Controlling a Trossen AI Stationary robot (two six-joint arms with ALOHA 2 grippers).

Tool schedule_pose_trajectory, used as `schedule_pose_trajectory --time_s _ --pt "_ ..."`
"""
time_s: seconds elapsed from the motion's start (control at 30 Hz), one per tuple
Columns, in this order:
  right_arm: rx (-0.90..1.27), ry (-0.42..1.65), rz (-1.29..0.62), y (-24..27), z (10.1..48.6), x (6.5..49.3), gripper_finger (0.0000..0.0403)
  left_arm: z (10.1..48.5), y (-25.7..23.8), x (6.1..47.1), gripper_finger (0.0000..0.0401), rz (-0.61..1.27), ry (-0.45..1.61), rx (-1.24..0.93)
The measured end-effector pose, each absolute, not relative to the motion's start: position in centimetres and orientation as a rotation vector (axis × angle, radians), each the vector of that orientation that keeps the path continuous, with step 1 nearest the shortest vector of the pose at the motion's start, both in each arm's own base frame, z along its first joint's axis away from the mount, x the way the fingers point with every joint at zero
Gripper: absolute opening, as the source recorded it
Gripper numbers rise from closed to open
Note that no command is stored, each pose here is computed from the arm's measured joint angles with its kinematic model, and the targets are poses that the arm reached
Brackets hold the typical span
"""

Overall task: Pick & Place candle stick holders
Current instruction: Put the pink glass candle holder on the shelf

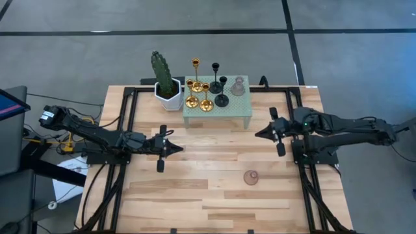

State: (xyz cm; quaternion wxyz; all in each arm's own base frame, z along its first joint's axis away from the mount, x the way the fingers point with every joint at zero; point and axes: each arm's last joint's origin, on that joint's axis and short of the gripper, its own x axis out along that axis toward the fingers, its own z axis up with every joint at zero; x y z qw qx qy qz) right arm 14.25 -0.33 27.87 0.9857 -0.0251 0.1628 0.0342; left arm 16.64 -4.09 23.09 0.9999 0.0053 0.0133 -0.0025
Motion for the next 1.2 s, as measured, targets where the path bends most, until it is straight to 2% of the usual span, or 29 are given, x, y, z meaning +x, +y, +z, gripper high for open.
schedule_pose_trajectory --time_s 0.97,1.2 --pt "-0.042 0.126 0.055 -0.3 21.6 12.6 0.0001 23.1 -4.1 16.6 0.0008 -0.005 0.027 0.011" --pt "-0.019 0.105 0.043 -0.3 21.2 12.3 0.0001 23.1 -4.1 16.6 0.0008 -0.005 0.027 0.011"
